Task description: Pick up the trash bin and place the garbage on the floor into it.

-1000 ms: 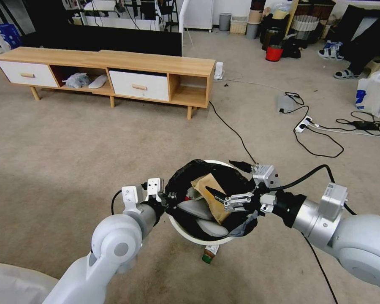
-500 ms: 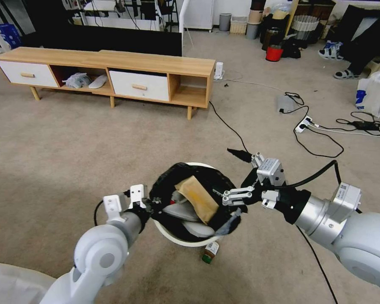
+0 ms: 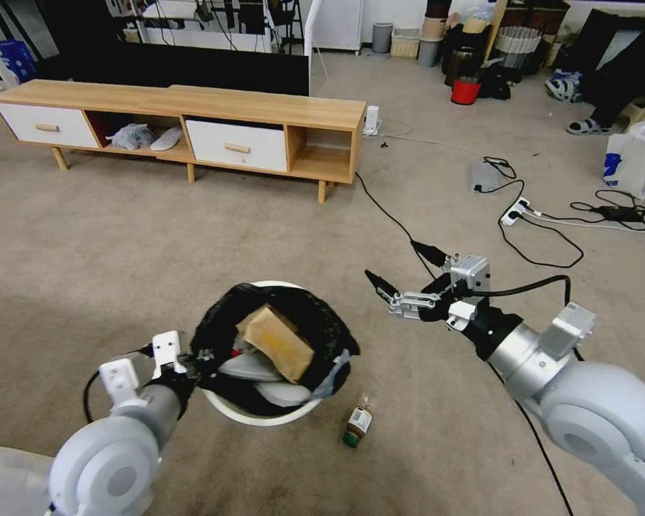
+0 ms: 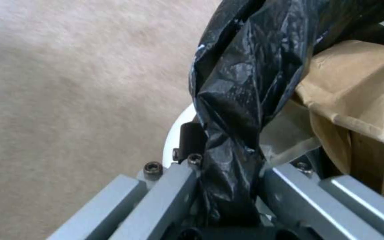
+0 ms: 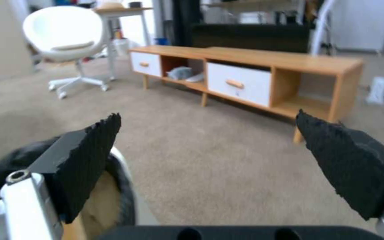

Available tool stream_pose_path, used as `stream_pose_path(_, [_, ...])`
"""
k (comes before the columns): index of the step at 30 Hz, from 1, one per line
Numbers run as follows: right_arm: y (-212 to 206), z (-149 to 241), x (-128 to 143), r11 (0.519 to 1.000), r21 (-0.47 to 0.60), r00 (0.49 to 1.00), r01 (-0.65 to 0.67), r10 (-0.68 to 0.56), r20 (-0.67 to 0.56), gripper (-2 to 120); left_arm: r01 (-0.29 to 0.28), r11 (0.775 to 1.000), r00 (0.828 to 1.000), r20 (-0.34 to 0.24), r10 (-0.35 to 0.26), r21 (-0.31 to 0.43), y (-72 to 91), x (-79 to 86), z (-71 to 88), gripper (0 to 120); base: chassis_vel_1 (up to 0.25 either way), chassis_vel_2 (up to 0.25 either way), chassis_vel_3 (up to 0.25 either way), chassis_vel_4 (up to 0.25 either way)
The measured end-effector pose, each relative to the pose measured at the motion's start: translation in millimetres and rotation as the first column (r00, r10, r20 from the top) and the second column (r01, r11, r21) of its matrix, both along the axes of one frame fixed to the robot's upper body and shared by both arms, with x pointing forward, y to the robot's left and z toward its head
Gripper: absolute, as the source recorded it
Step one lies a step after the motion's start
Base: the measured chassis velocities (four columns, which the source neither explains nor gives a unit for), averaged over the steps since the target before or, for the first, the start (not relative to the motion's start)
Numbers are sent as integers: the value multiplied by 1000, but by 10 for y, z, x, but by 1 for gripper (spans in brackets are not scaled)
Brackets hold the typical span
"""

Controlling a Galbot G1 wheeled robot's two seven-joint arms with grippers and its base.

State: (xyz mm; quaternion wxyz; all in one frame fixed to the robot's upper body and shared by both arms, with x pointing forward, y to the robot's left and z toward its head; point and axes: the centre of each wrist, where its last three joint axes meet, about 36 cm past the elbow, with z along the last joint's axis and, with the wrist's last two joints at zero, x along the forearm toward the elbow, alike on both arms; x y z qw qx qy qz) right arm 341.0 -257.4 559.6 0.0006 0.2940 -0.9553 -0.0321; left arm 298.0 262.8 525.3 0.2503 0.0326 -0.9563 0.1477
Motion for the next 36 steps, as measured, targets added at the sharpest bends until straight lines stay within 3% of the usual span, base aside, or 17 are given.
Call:
stream_pose_path(10, [60, -159, 98, 992, 25, 979, 126, -120, -167, 100, -54, 997, 997, 50, 52, 46, 188, 2, 65, 0, 0, 0, 0, 0])
stream_pose_path(18, [322, -179, 270, 969, 52, 902, 242, -205, -381, 100, -103, 992, 992, 86, 97, 67, 317, 5, 139, 0, 0, 0, 0, 0])
stream_pose_path(20, [562, -186, 358, 954, 46, 819, 297, -230, -526, 100, -121, 990, 988, 102, 113, 75, 367, -3, 172, 0, 0, 0, 0, 0])
stream_pose_path(21, [562, -186, 358, 954, 46, 819, 297, -230, -526, 100, -121, 990, 988, 102, 113, 75, 367, -3, 172, 0, 0, 0, 0, 0])
stream_pose_path(22, [705, -198, 411, 947, 16, 752, 321, -244, -613, 100, -126, 989, 987, 108, 118, 76, 380, -8, 188, 0, 0, 0, 0, 0])
stream_pose_path(23, [705, -198, 411, 947, 16, 752, 321, -244, -613, 100, -126, 989, 987, 108, 118, 76, 380, -8, 188, 0, 0, 0, 0, 0])
stream_pose_path(25, [957, -217, 520, 941, -38, 650, 335, -261, -713, 100, -130, 989, 986, 118, 120, 75, 401, -13, 207, 0, 0, 0, 0, 0])
stream_pose_path(28, [1106, -195, 596, 943, -55, 607, 328, -255, -753, 100, -135, 988, 984, 125, 125, 72, 417, -9, 218, 0, 0, 0, 0, 0])
stream_pose_path(30, [1355, -102, 724, 948, -74, 534, 308, -237, -812, 100, -144, 987, 982, 129, 134, 68, 450, -3, 219, 0, 0, 0, 0, 0])
stream_pose_path(35, [1629, -63, 861, 948, -103, 460, 300, -238, -855, 100, -149, 987, 981, 132, 140, 64, 483, 1, 219, 0, 0, 0, 0, 0])
stream_pose_path(36, [1770, -129, 958, 942, -126, 413, 310, -253, -875, 100, -152, 987, 980, 135, 143, 60, 512, 9, 221, 0, 0, 0, 0, 0])
